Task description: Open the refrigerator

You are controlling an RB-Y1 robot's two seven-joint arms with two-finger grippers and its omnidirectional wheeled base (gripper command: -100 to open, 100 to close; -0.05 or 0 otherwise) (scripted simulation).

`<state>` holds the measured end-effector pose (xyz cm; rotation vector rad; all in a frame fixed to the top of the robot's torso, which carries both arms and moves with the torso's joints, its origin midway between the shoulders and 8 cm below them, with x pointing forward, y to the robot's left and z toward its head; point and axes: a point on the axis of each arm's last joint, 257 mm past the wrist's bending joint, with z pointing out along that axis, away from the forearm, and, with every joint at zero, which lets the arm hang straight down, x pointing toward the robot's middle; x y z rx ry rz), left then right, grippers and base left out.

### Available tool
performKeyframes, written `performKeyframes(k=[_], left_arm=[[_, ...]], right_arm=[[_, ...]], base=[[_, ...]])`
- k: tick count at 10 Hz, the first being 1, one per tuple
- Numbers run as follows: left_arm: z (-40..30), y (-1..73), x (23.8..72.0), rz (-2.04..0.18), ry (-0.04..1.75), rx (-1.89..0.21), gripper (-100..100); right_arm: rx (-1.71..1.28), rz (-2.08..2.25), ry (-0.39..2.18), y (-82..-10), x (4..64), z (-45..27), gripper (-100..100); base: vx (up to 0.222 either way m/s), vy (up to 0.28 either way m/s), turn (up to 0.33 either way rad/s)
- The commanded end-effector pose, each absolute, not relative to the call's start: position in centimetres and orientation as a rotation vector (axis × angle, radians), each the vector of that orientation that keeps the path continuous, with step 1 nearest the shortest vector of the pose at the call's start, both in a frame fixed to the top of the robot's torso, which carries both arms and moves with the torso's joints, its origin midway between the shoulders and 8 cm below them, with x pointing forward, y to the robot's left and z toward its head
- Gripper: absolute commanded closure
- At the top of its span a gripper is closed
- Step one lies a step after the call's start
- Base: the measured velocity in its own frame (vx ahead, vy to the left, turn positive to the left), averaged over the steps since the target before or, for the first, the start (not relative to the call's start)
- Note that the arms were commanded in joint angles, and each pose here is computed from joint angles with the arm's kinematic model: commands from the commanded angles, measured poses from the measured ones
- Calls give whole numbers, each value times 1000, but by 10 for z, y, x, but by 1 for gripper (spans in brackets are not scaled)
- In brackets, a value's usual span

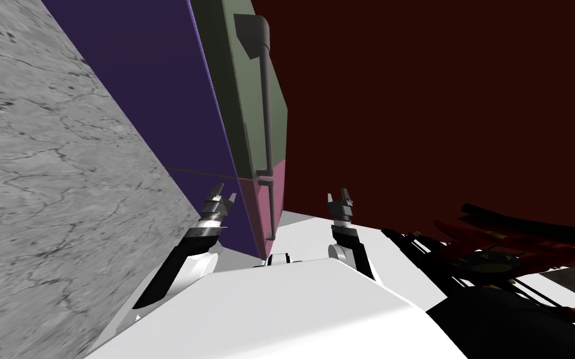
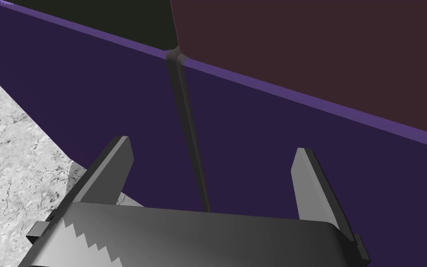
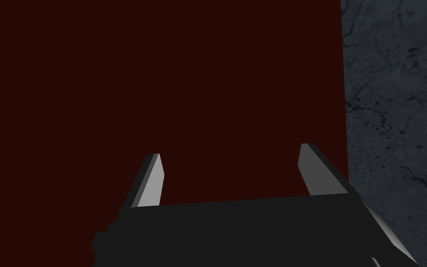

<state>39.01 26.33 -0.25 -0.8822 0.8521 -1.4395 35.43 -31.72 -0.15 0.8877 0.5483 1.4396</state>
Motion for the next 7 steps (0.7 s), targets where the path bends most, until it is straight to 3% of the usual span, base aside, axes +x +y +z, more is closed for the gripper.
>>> performKeyframes(k=[1, 7], left_arm=[[-7, 263, 396, -1432, 878, -926, -100], [-19, 266, 408, -1397, 940, -1007, -100]], right_arm=[[888, 1440, 548, -317, 354, -1, 0], [888, 1440, 548, -317, 354, -1, 0]], base=[[-3, -41, -30], [2, -40, -29]])
